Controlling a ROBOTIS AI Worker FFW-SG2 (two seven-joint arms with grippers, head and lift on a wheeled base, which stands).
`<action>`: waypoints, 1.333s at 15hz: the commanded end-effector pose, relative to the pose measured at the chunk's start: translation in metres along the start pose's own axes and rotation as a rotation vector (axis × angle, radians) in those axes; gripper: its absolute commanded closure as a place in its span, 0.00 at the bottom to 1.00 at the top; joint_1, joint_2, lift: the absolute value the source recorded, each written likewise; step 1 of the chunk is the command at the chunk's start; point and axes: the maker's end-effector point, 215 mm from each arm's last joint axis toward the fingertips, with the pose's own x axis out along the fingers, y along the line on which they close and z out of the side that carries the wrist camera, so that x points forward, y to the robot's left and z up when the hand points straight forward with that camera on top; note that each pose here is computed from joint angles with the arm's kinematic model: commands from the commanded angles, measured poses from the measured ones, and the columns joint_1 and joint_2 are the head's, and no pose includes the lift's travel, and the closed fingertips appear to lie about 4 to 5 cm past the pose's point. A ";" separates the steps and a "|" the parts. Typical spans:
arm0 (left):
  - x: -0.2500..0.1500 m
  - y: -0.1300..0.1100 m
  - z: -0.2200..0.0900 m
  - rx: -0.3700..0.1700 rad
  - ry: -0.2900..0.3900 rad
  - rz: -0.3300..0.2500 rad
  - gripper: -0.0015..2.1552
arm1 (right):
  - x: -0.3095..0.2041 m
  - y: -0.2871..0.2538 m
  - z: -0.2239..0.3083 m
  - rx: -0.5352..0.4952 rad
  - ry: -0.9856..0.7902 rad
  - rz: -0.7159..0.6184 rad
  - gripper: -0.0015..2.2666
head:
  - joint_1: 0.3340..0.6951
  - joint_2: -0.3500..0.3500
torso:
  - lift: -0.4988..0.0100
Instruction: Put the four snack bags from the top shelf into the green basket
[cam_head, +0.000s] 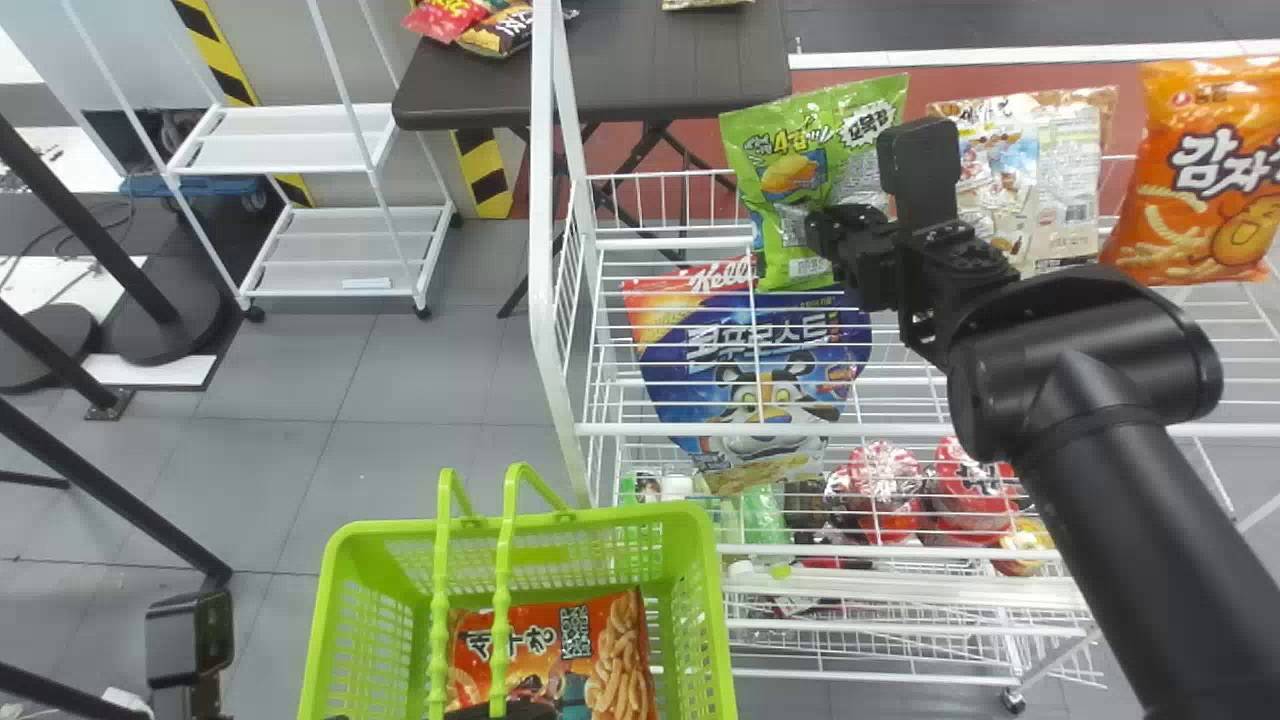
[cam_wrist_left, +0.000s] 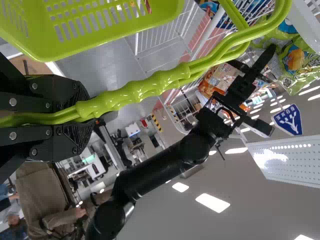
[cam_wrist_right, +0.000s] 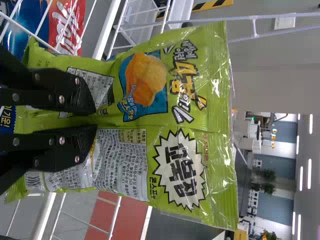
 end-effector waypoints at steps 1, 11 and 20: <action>-0.001 -0.002 0.001 -0.001 -0.003 -0.008 1.00 | -0.019 0.008 0.020 0.018 -0.070 0.012 1.00 | 1.00 0.65 | 0.98; -0.003 0.004 0.009 0.004 -0.017 -0.004 1.00 | -0.223 0.061 0.003 0.222 -0.063 0.126 1.00 | 1.00 0.66 | 0.98; 0.002 0.003 0.012 0.012 -0.017 -0.015 1.00 | -0.278 0.236 -0.095 0.349 0.201 0.501 1.00 | 1.00 0.98 | 0.98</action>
